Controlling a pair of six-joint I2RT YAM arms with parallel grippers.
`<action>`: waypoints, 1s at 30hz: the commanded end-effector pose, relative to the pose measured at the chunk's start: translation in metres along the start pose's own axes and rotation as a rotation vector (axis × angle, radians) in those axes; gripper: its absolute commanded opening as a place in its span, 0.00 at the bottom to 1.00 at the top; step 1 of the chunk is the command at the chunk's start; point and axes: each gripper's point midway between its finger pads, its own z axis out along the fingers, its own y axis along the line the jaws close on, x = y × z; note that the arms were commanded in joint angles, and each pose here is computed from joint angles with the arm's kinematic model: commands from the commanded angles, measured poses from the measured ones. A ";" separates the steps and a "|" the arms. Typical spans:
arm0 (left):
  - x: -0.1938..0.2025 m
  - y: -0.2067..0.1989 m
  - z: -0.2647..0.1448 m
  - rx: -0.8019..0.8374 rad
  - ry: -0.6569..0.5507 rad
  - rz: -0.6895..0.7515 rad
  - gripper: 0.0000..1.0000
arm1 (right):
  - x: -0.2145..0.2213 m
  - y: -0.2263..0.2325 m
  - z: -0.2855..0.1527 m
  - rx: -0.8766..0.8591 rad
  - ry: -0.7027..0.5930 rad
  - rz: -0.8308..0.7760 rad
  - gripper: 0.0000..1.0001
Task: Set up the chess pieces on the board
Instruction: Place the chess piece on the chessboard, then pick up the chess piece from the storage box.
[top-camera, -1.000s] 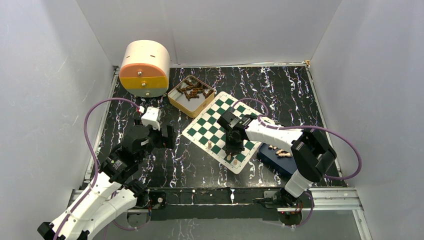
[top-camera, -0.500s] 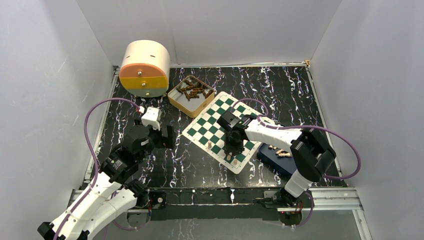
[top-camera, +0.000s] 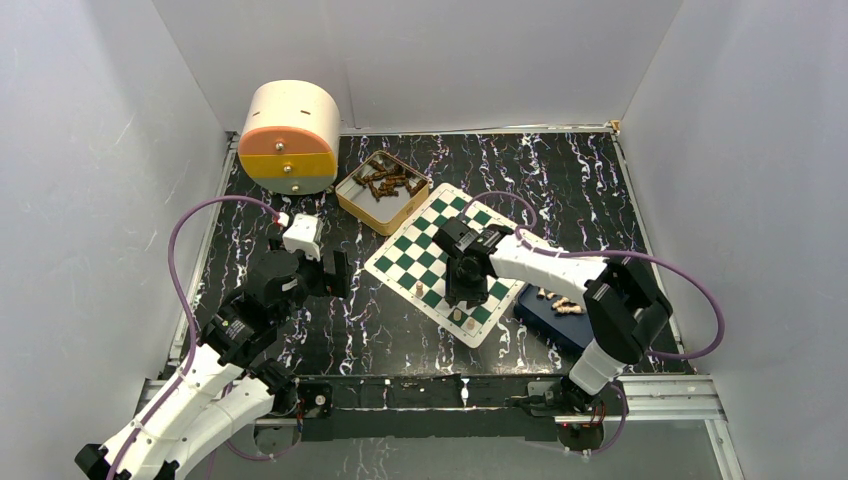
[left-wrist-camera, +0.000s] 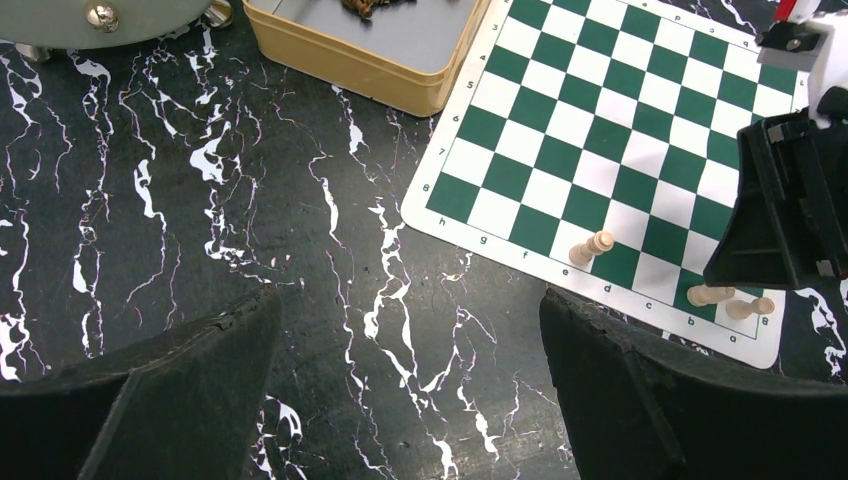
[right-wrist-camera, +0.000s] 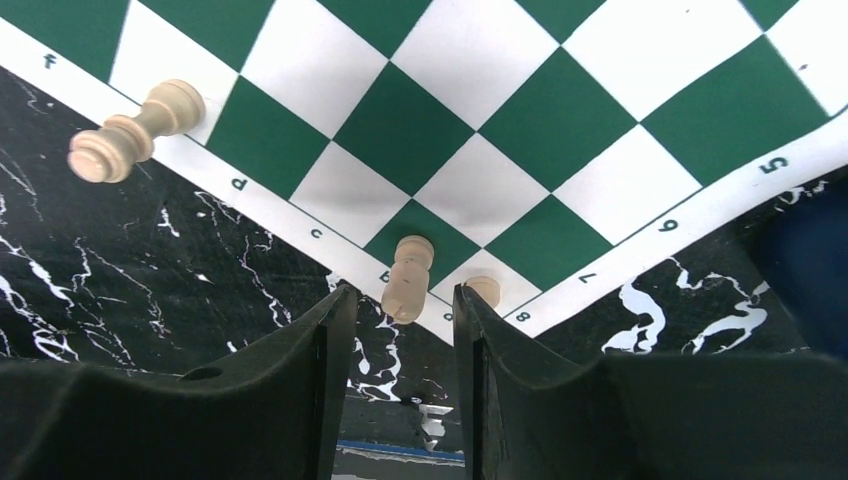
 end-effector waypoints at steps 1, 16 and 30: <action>-0.007 0.001 0.000 -0.007 -0.034 0.001 0.97 | -0.022 0.006 -0.034 -0.019 -0.100 0.003 0.49; -0.007 0.001 -0.001 -0.003 -0.035 0.002 0.97 | -0.072 -0.075 -0.088 0.075 -0.286 0.156 0.41; -0.005 -0.001 0.001 0.006 -0.024 0.008 0.97 | -0.094 -0.196 -0.090 0.247 -0.383 0.396 0.38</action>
